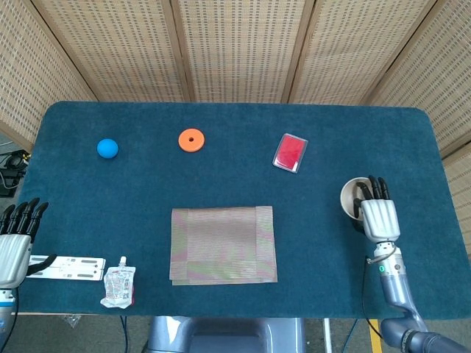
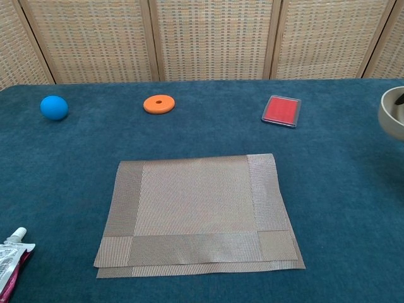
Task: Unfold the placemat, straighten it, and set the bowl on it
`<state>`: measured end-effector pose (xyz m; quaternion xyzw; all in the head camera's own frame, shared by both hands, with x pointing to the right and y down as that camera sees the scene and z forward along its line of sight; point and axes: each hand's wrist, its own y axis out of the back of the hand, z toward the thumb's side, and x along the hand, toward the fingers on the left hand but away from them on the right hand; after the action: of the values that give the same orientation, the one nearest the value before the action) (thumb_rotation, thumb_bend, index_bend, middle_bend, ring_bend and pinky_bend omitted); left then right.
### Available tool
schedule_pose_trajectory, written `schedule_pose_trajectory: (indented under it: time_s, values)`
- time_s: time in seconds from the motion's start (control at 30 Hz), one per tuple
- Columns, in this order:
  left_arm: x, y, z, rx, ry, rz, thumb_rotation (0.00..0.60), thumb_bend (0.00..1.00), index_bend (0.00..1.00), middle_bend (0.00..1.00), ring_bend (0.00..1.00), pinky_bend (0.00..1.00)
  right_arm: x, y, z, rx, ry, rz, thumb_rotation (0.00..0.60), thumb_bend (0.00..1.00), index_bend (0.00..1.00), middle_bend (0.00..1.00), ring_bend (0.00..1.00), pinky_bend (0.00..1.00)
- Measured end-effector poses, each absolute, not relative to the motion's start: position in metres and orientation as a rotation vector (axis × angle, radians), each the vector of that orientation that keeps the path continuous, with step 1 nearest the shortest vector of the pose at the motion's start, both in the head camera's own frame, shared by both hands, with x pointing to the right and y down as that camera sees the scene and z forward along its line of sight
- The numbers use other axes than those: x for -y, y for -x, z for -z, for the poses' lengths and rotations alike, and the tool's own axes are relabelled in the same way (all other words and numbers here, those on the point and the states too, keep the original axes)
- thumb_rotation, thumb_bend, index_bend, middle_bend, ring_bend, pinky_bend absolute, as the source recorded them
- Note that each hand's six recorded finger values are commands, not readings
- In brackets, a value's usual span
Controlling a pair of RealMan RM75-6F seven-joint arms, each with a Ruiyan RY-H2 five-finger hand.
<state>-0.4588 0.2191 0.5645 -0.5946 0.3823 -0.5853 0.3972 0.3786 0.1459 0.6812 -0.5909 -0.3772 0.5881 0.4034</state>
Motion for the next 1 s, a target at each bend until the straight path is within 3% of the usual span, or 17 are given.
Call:
schedule_pose_trajectory:
  time_s: [0.27, 1.0]
  values:
    - [-0.219, 0.458, -0.565, -0.964, 1.507, 1.485, 0.600, 0.04, 0.00, 0.00, 0.00, 0.00, -0.144, -0.414, -0.690, 0.942, 1.450, -1.610, 0.600, 0.45, 0.73, 0.22, 0.00, 0.01]
    - [-0.220, 0.458, -0.567, -0.956, 1.513, 1.482, 0.600, 0.04, 0.00, 0.00, 0.00, 0.00, -0.159, -0.429, -0.706, 0.862, 1.462, -1.741, 0.600, 0.40, 0.67, 0.15, 0.00, 0.00]
